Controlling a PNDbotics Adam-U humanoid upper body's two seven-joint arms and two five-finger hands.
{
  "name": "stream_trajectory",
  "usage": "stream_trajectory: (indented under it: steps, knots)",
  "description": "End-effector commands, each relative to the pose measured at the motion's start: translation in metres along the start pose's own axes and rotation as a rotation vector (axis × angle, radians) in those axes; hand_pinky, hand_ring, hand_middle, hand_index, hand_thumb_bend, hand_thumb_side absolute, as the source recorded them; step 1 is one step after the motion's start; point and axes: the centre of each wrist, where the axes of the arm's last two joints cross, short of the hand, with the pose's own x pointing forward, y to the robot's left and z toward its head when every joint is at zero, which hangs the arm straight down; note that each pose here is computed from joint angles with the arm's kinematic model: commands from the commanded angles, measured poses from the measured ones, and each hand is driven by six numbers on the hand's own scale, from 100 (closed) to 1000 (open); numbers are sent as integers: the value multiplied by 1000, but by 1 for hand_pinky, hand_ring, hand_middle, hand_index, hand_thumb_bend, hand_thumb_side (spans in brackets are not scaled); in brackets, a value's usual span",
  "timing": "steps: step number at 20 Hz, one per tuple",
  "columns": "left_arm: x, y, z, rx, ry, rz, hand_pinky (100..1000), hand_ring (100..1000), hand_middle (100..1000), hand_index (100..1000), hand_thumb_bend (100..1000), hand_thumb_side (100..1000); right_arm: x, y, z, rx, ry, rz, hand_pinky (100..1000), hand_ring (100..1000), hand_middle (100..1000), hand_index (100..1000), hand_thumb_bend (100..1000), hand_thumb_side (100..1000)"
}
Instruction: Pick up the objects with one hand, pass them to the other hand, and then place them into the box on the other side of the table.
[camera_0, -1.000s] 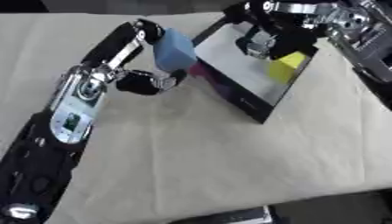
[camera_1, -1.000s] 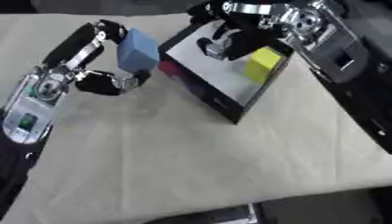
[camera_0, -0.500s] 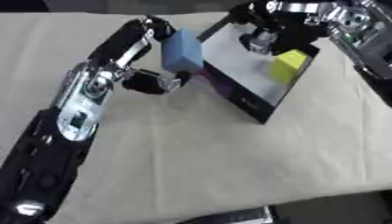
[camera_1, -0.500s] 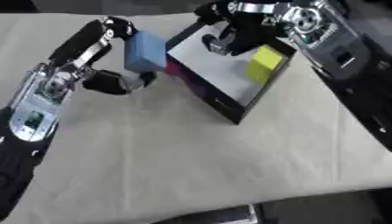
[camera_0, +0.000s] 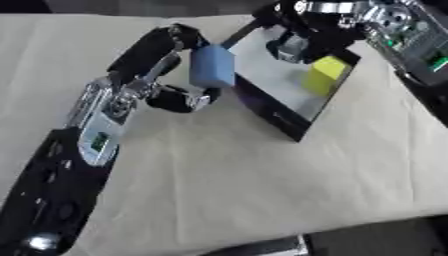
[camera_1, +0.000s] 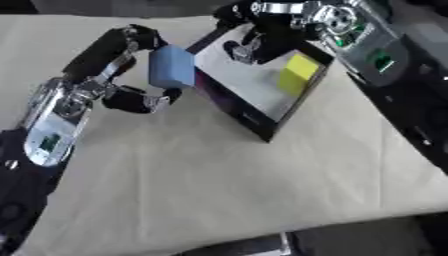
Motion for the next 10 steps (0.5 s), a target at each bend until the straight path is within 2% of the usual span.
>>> stream_trajectory:
  steps: [1,10]
  knots:
    - [5,9,-9,31,-20,-14,691,631,508,469,100,220,6,-9,3,-2,-10,27,837,1000,918,1000,121,380]
    - [10,4,-16,29,6,12,687,623,500,460,100,278,3,-7,-1,79,-1,49,846,1000,907,1000,137,384]
